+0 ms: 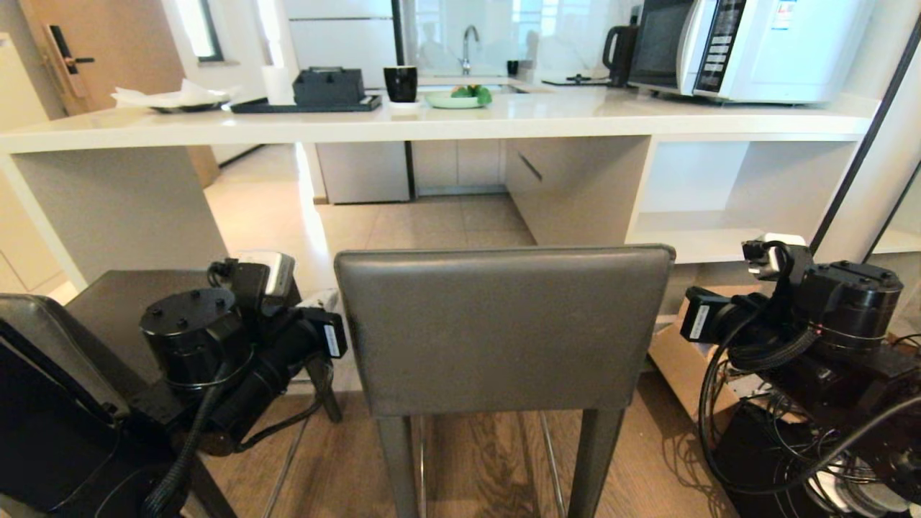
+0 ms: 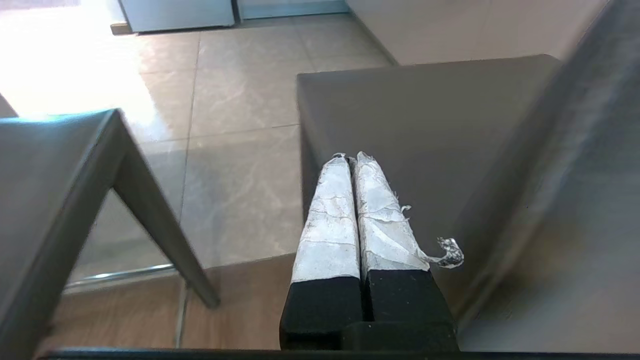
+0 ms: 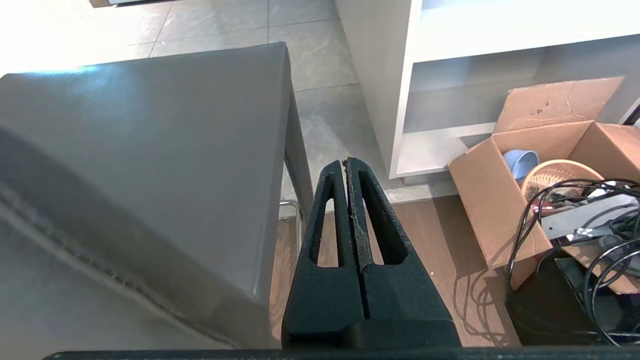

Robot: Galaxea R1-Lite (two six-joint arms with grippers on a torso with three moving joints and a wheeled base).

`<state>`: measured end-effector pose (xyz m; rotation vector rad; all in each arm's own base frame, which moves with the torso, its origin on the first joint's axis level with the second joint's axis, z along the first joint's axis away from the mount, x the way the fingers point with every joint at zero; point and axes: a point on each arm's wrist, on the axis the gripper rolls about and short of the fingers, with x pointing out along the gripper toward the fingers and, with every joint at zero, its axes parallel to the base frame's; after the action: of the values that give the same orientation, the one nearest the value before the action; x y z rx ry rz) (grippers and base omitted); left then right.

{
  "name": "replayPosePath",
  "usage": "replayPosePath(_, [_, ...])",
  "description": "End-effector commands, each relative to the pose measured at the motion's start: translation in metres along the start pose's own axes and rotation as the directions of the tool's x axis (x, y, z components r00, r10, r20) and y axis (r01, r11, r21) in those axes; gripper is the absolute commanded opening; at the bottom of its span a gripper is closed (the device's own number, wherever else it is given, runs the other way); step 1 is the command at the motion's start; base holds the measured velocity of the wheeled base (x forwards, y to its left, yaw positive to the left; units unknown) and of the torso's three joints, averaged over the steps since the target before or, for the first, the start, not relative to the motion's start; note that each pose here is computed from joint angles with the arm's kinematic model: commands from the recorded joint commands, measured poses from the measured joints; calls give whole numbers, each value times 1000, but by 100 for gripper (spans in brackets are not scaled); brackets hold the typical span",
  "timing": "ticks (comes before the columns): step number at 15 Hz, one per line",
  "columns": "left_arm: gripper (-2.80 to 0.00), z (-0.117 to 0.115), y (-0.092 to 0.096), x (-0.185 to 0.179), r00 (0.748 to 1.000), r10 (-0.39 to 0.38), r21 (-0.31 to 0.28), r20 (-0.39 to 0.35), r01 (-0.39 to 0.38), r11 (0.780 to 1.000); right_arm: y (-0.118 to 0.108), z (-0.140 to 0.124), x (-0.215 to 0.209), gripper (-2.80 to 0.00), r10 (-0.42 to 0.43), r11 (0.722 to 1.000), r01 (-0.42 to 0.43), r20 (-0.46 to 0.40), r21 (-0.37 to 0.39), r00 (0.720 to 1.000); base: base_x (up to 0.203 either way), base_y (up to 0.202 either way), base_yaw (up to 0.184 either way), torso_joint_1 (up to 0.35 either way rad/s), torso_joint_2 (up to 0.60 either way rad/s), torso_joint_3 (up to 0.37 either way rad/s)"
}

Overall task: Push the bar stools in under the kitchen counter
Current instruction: Push the gray chair back under the dining table

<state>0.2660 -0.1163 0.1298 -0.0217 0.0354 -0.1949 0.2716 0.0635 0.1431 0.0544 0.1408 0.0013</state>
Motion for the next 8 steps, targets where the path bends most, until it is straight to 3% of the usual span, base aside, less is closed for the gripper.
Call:
replayPosePath(1, [-280,-2,-4,6,1000,-1,-1,2,1,1000,1,1,2,-280,2,1000,-2,6,0,1000,0,0,0,0,0,0])
replayPosePath(8, [-280,-6,-17,10,1000,-29,2,-6,29,1000,15,-2,14,-280,36,999,-36,3,-8,999,0,0,0,0,0,0])
